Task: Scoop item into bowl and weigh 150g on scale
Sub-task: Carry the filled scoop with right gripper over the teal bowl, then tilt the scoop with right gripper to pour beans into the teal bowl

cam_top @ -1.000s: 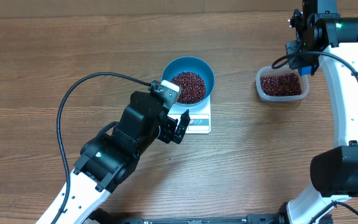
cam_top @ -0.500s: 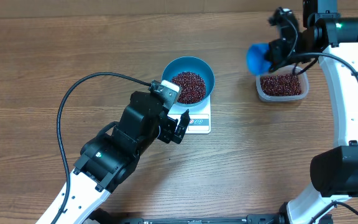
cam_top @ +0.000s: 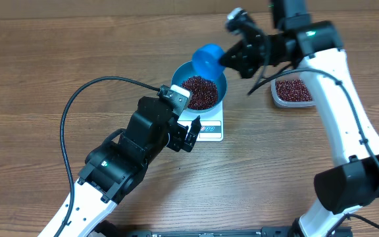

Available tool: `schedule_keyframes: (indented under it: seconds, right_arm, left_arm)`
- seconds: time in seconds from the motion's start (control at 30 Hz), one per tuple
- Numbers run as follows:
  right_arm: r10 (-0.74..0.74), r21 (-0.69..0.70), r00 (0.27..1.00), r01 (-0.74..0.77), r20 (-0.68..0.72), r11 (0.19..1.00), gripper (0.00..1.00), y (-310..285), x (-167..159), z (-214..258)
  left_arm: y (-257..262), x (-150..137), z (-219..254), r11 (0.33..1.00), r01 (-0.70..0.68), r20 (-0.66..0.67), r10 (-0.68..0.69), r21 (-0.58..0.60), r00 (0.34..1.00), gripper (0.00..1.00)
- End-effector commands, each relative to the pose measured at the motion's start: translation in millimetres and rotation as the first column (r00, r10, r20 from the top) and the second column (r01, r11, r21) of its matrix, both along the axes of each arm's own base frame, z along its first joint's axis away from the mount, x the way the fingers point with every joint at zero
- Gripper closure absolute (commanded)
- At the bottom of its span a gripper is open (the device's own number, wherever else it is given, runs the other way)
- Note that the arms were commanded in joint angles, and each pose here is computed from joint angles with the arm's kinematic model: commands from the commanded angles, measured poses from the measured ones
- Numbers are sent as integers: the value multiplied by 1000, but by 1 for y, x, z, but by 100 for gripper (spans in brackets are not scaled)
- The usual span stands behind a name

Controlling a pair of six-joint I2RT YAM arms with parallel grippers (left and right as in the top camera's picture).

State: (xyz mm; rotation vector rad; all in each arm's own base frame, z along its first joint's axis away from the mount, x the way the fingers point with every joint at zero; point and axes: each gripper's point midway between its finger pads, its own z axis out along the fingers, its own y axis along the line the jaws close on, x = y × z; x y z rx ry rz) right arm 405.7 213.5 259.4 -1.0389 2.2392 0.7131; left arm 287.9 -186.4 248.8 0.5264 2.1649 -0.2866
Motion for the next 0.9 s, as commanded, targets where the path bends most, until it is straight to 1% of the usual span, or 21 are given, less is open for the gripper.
schedule_keyframes:
  seconds: [0.0,0.17,0.27,0.43,0.6,0.87]
  right_arm:
    - [-72,-140,994,82,77,987,96,4,6,-1]
    - [-129,-235,984,155,122,960,96,9,9,-7]
    - [-138,-259,983,166,124,952,96,11,10,-13]
    - [-165,-265,983,181,80,947,96,14,17,-31]
    - [-189,-294,982,182,4,938,96,16,20,-61]
    - [-192,-309,981,177,-21,935,96,15,18,-69]
  left_arm:
    - [3,2,1,1000,-12,11,11,6,1000,1]
    - [3,2,2,1000,-12,12,11,6,1000,0]
    - [3,2,1,1000,-12,11,11,6,1000,0]
    - [3,2,1,1000,-11,9,11,8,1000,0]
    - [3,2,1,1000,-12,9,12,8,1000,0]
    - [3,2,1,1000,-12,11,11,7,1000,0]
